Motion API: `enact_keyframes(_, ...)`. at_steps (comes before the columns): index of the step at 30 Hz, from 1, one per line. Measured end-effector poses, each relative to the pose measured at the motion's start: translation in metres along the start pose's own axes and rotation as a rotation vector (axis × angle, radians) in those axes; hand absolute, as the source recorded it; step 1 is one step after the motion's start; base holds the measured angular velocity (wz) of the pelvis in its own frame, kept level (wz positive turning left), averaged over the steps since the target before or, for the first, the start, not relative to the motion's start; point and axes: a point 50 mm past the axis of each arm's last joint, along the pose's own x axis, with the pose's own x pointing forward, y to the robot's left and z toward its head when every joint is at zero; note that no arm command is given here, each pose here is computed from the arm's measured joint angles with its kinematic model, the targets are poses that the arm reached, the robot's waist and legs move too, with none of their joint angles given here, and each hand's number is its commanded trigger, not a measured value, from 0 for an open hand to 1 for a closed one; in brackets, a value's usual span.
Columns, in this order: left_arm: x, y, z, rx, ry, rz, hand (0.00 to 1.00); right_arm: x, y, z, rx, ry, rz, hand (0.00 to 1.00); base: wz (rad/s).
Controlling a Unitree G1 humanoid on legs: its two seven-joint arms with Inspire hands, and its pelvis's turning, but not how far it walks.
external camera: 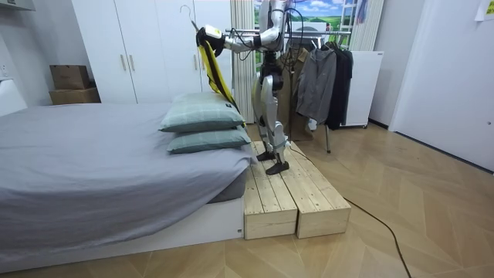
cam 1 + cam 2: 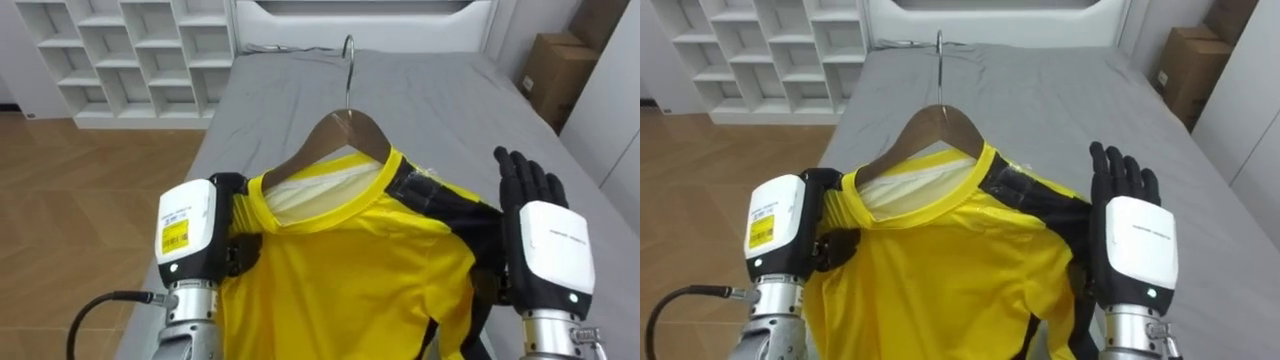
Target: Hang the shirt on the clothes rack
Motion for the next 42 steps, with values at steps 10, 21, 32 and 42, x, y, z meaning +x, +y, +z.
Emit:
enact_keyframes(10, 0.000, -0.002, 0.002, 0.033, -0.021, -0.015, 1.00, 0.007, 0.001, 0.011, 0.011, -0.045, 0.005, 0.00, 0.00)
enact_keyframes(21, 0.000, -0.002, 0.003, 0.030, -0.021, -0.015, 1.00, 0.012, -0.001, 0.014, 0.020, -0.053, -0.009, 0.00, 0.01)
enact_keyframes(32, 0.001, 0.002, 0.009, 0.021, -0.050, -0.002, 1.00, 0.013, -0.002, 0.014, 0.033, -0.047, -0.011, 0.00, 0.06)
enact_keyframes(42, 0.001, 0.002, 0.009, 0.029, -0.048, -0.002, 1.00, 0.021, -0.003, 0.022, 0.061, -0.066, -0.009, 0.00, 0.00)
